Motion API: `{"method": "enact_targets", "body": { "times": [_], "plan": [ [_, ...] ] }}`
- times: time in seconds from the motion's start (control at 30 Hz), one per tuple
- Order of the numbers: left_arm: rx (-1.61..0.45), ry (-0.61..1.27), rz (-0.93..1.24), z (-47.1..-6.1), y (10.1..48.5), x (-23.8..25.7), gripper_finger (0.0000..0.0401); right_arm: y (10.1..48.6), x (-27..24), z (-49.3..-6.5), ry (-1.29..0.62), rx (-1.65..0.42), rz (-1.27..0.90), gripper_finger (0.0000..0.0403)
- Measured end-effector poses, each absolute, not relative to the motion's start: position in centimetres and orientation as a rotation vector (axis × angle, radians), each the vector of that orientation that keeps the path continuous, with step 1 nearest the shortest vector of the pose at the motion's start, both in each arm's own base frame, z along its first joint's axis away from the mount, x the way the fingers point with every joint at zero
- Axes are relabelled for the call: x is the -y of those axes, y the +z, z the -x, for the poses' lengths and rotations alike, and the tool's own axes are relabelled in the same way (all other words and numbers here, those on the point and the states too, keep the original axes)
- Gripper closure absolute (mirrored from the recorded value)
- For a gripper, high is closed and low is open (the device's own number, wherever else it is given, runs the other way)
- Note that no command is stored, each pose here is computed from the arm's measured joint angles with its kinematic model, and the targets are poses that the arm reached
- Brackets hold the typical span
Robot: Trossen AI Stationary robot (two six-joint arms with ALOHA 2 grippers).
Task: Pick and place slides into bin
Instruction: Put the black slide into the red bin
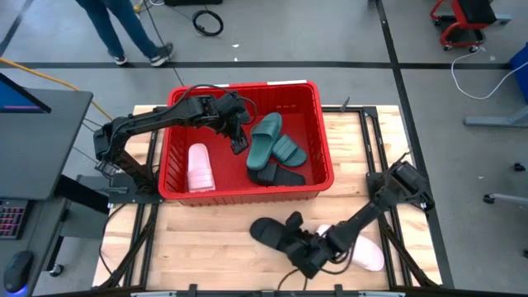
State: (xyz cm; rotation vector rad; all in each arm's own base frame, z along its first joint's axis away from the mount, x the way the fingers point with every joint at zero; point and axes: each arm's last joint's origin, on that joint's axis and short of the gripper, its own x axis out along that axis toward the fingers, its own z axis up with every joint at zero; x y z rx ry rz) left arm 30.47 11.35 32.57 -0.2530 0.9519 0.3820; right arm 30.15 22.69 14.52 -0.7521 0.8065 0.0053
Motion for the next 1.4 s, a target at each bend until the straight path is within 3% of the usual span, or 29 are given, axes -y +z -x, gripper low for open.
{"method": "enact_targets", "body": {
  "times": [0.13, 0.3, 0.4, 0.53, 0.57, 0.77, 0.9, 1.07, 1.23, 1.4],
  "plan": [
    [-0.951, 0.382, 0.253, -30.5, 32.6, -11.4, 0.0225, 14.4, -21.7, -31.3, -0.040, -0.791, 0.791, 0.0197],
    [-0.951, 0.382, 0.253, -30.5, 32.6, -11.4, 0.0229, 14.4, -19.9, -32.8, -0.073, -0.803, 0.691, 0.0215],
    [-0.950, 0.386, 0.261, -30.5, 32.6, -11.4, 0.0227, 14.3, -19.3, -33.3, -0.032, -0.822, 0.569, 0.0267],
    [-0.946, 0.397, 0.308, -29.9, 33.1, -10.9, 0.0223, 15.3, -19.4, -33.0, -0.027, -0.813, 0.427, 0.0377],
    [-0.933, 0.393, 0.304, -29.5, 33.6, -10.7, 0.0223, 15.8, -19.8, -32.7, -0.025, -0.802, 0.400, 0.0386],
    [-0.815, 0.373, 0.271, -26.1, 37.4, -9.1, 0.0228, 22.4, -21.6, -29.2, -0.129, -0.575, 0.317, 0.0393],
    [-0.682, 0.374, 0.258, -23.5, 40.1, -8.3, 0.0227, 28.3, -20.7, -26.6, -0.375, -0.347, 0.455, 0.0392],
    [-0.489, 0.366, 0.228, -20.9, 43.1, -7.3, 0.0221, 34.4, -14.7, -26.7, -0.682, -0.245, 0.456, 0.0394],
    [-0.269, 0.341, 0.194, -19.3, 45.7, -6.7, 0.0220, 36.9, -4.7, -30.8, -0.614, -0.103, 0.305, 0.0394],
    [-0.232, 0.285, 0.194, -18.7, 46.3, -6.3, 0.0220, 35.2, 4.9, -34.7, -0.616, -0.016, 0.215, 0.0394]
  ]
}}
